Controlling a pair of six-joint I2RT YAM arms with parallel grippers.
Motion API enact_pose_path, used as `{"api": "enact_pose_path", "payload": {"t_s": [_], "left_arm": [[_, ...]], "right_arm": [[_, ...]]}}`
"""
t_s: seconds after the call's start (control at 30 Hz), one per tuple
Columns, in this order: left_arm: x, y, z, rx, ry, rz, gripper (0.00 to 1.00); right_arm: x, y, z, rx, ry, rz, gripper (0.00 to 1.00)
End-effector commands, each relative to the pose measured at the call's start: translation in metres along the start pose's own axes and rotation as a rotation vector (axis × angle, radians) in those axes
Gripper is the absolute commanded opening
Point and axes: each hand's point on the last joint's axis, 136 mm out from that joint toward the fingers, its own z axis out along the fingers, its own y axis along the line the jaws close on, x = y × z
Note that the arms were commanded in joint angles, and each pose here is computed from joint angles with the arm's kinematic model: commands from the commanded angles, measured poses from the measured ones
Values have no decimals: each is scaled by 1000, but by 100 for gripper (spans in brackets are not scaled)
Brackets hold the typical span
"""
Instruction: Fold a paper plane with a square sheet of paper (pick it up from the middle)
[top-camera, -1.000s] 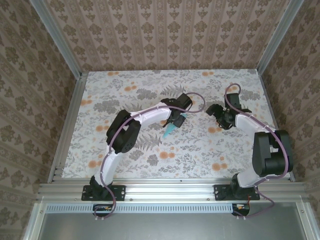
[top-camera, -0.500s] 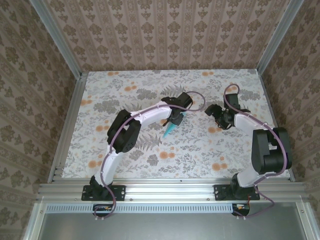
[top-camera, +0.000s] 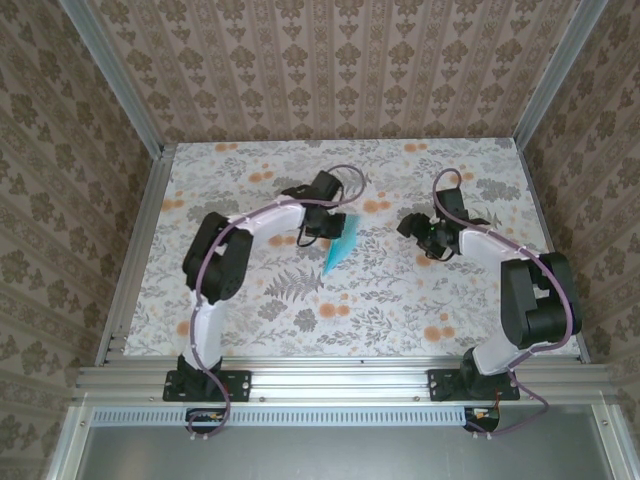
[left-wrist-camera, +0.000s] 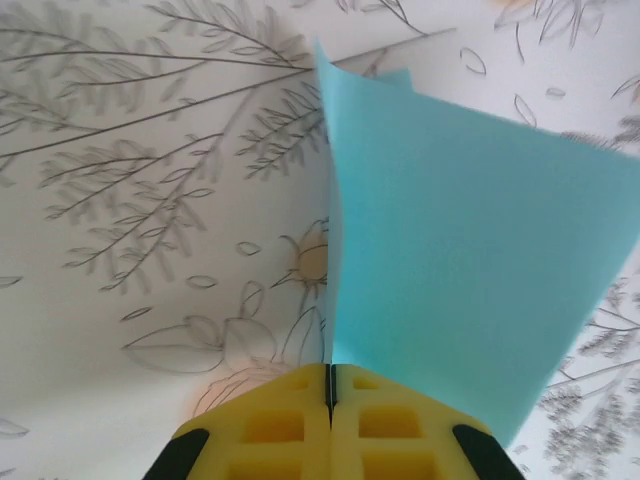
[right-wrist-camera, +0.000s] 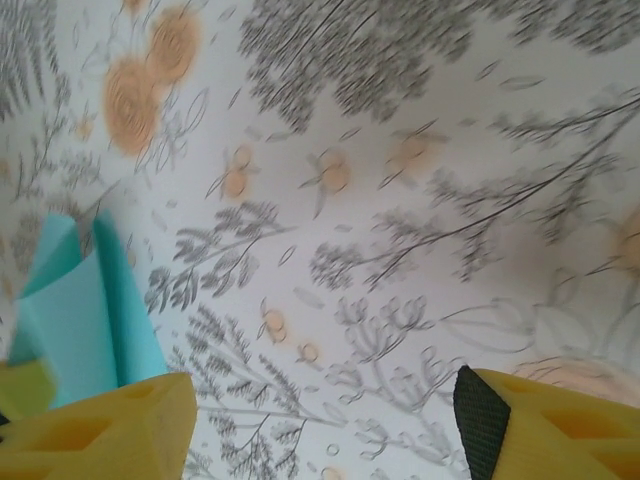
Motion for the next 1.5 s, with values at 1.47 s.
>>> {"api": "enact_pose_path", "payload": {"t_s": [1.47], "left_arm": [[42, 29, -6, 294, -161, -455, 0]], "right_arm": [[111, 129, 70, 70, 152, -495, 32]]}}
